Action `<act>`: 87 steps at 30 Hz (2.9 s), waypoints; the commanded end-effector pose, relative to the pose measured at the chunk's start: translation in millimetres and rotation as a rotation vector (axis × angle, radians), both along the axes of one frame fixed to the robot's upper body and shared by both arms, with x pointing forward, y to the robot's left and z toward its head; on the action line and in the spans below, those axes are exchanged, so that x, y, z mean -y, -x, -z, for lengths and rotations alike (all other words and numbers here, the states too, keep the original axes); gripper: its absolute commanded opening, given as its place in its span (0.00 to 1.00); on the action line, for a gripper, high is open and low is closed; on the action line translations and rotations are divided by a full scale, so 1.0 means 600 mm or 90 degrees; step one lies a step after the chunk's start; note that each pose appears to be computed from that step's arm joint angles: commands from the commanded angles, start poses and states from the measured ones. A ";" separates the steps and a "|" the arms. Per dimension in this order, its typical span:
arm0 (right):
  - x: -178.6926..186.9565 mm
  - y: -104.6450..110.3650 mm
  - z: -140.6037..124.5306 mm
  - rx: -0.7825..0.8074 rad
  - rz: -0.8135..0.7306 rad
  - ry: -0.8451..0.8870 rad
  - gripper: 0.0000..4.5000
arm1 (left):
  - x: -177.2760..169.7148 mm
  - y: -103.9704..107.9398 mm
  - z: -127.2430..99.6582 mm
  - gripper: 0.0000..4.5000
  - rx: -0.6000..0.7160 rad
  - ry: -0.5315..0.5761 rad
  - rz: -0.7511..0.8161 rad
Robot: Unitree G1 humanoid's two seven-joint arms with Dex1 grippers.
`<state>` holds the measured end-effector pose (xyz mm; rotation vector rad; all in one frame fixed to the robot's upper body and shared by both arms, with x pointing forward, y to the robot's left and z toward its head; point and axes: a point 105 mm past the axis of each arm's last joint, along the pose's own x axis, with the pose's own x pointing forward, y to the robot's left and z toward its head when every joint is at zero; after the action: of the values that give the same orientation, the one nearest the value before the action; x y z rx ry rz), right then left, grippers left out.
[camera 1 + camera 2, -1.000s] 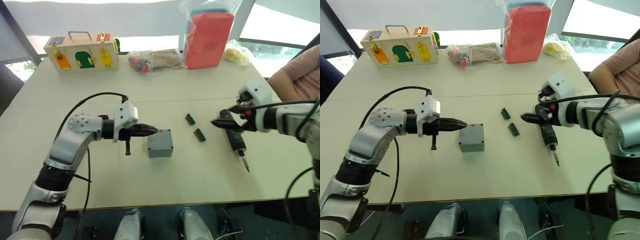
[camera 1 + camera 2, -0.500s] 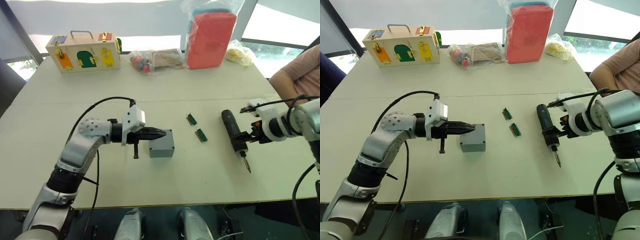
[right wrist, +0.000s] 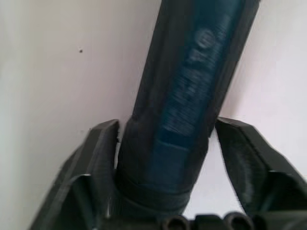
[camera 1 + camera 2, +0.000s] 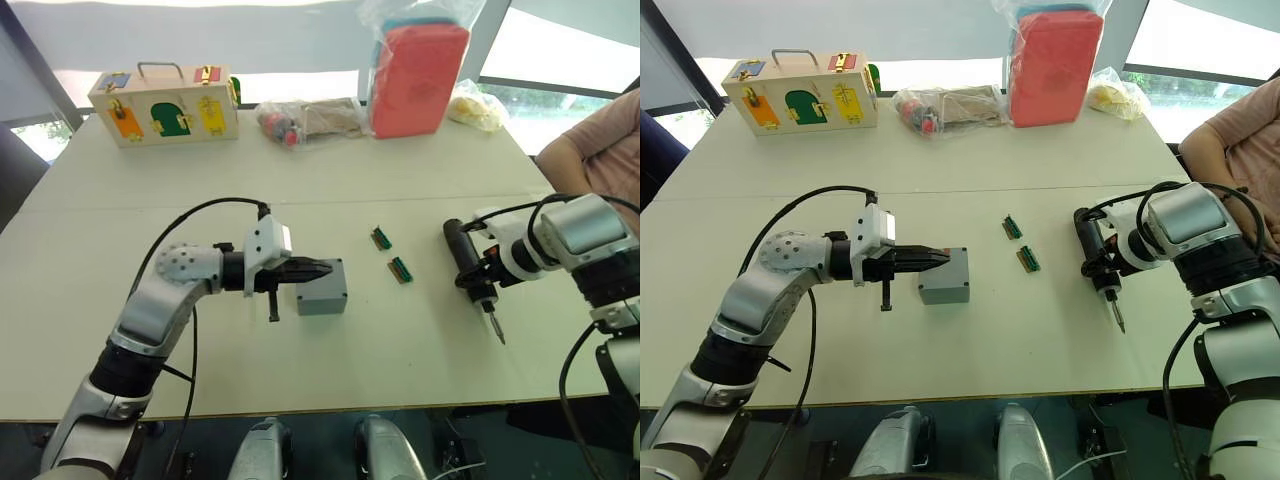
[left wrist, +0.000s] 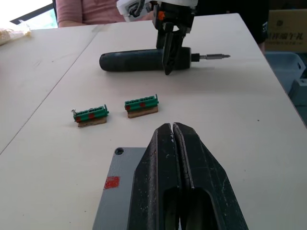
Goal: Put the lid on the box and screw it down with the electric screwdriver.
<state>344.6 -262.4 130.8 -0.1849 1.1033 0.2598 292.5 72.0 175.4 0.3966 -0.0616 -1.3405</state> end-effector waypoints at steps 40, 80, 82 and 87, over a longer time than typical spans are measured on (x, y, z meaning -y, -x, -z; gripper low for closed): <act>-0.333 0.061 -0.179 0.995 -0.300 -0.394 0.42 | -0.021 -0.050 0.055 0.00 -0.032 -0.055 -0.041; -0.340 0.070 -0.177 0.967 -0.329 -0.416 0.42 | -0.013 -0.050 0.053 0.00 -0.036 -0.059 -0.032; -0.339 0.068 -0.175 0.966 -0.330 -0.410 0.42 | -0.012 -0.050 0.053 0.00 -0.036 -0.060 -0.031; -0.336 0.064 -0.170 0.963 -0.327 -0.402 0.42 | -0.012 -0.050 0.052 0.00 -0.036 -0.061 -0.029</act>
<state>317.4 -62.5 209.4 -0.0387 -0.4532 0.7282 322.6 81.6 140.8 0.4221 0.0639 -1.3044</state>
